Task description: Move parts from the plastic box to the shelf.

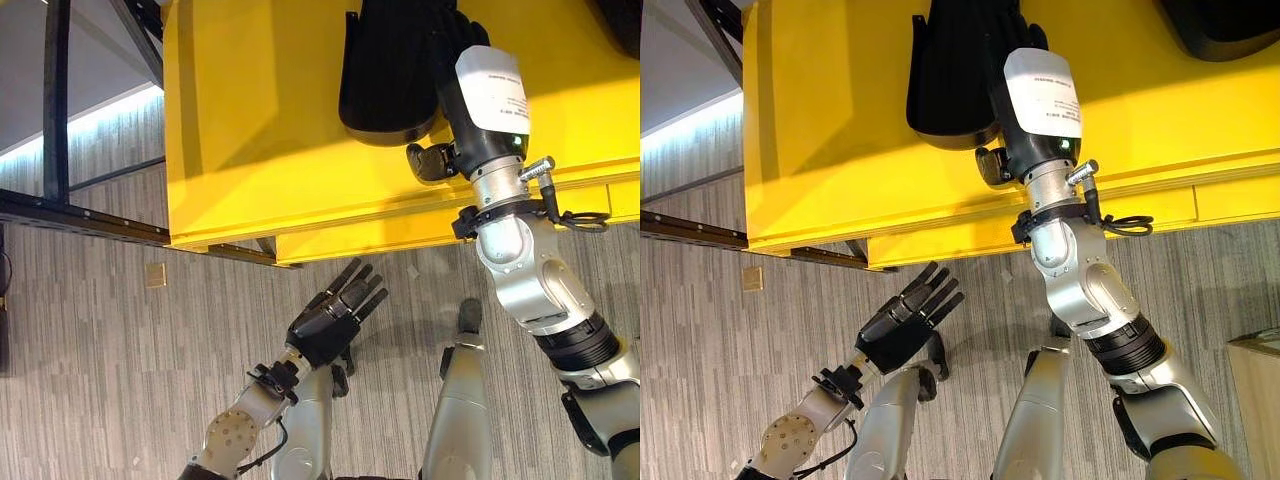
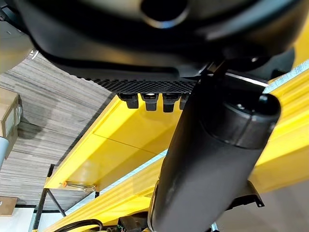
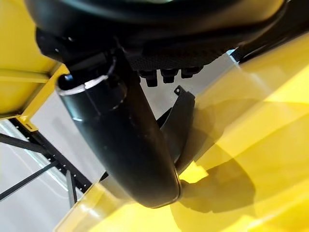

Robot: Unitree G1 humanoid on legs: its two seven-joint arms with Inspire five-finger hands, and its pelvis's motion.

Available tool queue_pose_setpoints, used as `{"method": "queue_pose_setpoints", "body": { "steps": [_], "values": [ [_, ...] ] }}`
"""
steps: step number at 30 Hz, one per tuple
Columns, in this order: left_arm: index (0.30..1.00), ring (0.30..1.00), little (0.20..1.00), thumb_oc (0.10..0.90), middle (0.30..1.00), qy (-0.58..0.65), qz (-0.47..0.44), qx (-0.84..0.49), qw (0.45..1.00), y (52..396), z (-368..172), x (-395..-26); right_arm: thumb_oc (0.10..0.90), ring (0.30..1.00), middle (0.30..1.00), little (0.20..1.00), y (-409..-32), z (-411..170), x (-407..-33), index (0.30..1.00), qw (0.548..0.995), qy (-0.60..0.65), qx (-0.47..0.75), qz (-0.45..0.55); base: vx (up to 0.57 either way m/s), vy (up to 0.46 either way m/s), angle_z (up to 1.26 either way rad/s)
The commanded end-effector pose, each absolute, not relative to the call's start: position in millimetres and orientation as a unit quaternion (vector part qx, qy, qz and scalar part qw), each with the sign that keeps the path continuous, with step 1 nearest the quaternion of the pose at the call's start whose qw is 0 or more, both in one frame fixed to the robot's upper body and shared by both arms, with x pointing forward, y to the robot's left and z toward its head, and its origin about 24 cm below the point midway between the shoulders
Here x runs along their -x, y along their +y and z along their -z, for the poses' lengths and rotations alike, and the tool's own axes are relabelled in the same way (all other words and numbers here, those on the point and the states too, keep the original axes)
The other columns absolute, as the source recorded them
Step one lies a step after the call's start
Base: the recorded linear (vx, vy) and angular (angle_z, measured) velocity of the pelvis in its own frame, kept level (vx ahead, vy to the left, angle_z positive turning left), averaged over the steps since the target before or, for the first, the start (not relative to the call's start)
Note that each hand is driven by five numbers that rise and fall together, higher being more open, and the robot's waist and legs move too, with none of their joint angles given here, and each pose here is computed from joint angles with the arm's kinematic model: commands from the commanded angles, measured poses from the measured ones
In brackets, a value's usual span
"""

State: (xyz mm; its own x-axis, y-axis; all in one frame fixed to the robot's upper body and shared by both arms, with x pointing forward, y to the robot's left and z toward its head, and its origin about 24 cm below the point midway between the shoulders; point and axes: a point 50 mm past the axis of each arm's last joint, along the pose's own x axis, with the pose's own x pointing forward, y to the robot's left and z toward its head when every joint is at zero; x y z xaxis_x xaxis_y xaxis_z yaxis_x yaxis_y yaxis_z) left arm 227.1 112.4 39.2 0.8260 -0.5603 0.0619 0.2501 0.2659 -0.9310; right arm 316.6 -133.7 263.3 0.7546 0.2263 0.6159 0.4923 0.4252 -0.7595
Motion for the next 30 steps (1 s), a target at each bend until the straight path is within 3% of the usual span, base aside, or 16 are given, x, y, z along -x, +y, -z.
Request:
{"method": "queue_pose_setpoints", "body": {
  "steps": [1,13,30],
  "values": [
    [1.000,1.000,1.000,0.900,1.000,0.056,0.337,0.567,0.749,108.6,-82.8,-215.7,0.900,1.000,1.000,1.000,-98.1,-326.3,-275.1,1.000,0.712,-0.515,0.469,0.086,0.00,0.000,0.00],
    [1.000,1.000,1.000,0.900,1.000,0.049,0.330,0.567,0.753,112.7,-81.9,-216.0,0.900,1.000,1.000,1.000,-100.0,-324.9,-275.6,1.000,0.730,-0.518,0.437,0.085,0.00,0.000,0.00],
    [1.000,1.000,1.000,0.900,1.000,0.058,0.330,0.563,0.755,111.9,-76.8,-216.4,0.900,1.000,1.000,1.000,-120.4,-326.8,-290.6,1.000,0.751,-0.510,0.382,0.177,0.03,-0.004,0.03]
  ]
}}
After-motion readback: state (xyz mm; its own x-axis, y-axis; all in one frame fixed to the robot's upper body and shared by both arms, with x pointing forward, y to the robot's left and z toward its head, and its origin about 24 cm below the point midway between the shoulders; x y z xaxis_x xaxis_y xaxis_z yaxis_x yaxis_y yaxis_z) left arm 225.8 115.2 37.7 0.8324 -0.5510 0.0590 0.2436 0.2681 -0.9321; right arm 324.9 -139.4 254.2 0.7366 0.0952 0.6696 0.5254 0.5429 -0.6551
